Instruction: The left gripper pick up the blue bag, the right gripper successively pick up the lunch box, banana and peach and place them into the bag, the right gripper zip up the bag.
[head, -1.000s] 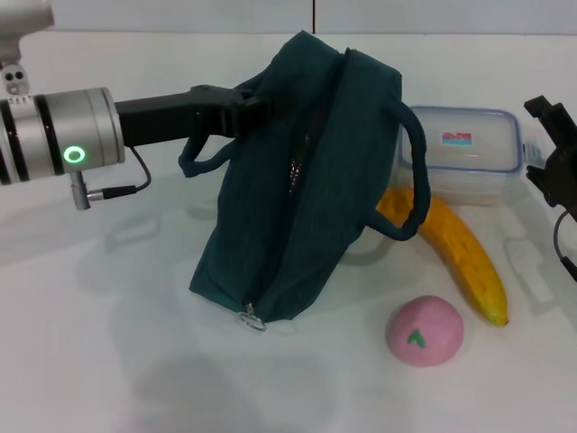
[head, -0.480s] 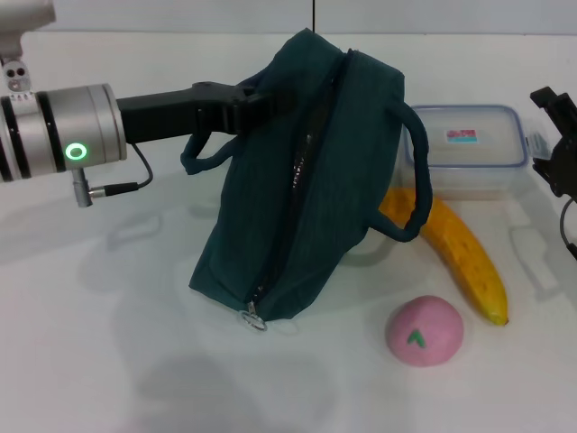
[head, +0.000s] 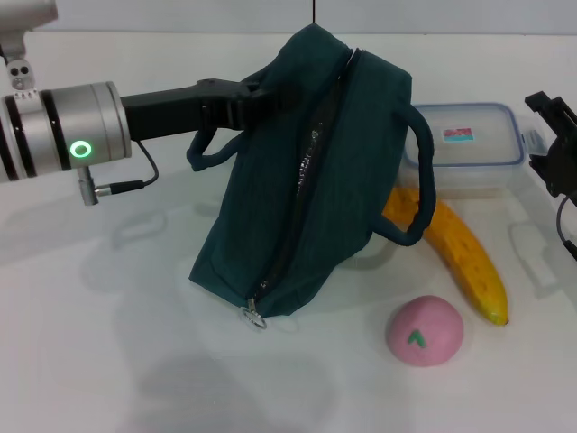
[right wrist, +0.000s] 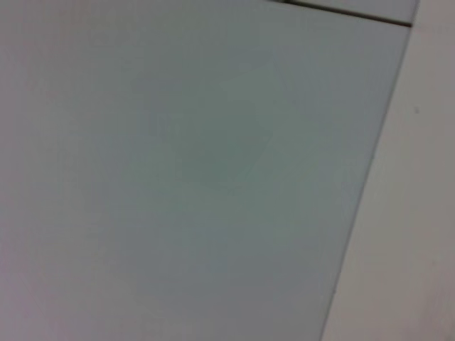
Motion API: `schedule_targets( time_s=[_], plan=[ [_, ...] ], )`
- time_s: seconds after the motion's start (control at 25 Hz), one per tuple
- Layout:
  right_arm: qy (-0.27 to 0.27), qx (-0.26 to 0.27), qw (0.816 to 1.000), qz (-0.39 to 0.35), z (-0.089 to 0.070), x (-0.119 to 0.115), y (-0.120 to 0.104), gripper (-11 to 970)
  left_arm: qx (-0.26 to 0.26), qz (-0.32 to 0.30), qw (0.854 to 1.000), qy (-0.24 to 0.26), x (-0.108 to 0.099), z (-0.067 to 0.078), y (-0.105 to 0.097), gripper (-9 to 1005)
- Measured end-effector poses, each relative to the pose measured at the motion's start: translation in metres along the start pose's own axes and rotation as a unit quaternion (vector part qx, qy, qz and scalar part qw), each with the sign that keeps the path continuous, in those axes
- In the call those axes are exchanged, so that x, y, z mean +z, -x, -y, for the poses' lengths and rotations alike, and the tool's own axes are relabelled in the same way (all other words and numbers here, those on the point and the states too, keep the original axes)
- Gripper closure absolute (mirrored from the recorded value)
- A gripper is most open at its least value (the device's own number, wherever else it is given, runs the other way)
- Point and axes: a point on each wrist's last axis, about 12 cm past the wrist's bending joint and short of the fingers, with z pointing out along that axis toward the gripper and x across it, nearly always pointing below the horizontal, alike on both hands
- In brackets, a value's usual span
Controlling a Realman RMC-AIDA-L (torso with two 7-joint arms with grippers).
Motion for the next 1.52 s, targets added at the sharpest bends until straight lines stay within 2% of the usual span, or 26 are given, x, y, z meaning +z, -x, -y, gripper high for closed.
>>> schedule_targets(
  time_s=[0.76,1.2,1.52],
  plan=[
    [-0.001,-0.008,1.0,0.002,-0.0011,0.0027,0.0042,766,0.002,0.0,1.0,-0.002,0.0008,0.0003,0.0017,938],
    [-0.03,-0.003,1.0,0.0,0.0053,0.0034,0.0018,763,0.009,-0.003,1.0,-0.002,0.0003,0.0001,0.0009,935],
    [-0.027,-0.011,0.999,-0.013,0.0035,0.0059,0.0001,758,0.012,-0.004,1.0,-0.002,0.0002,0.0003,0.0017,934]
  ],
)
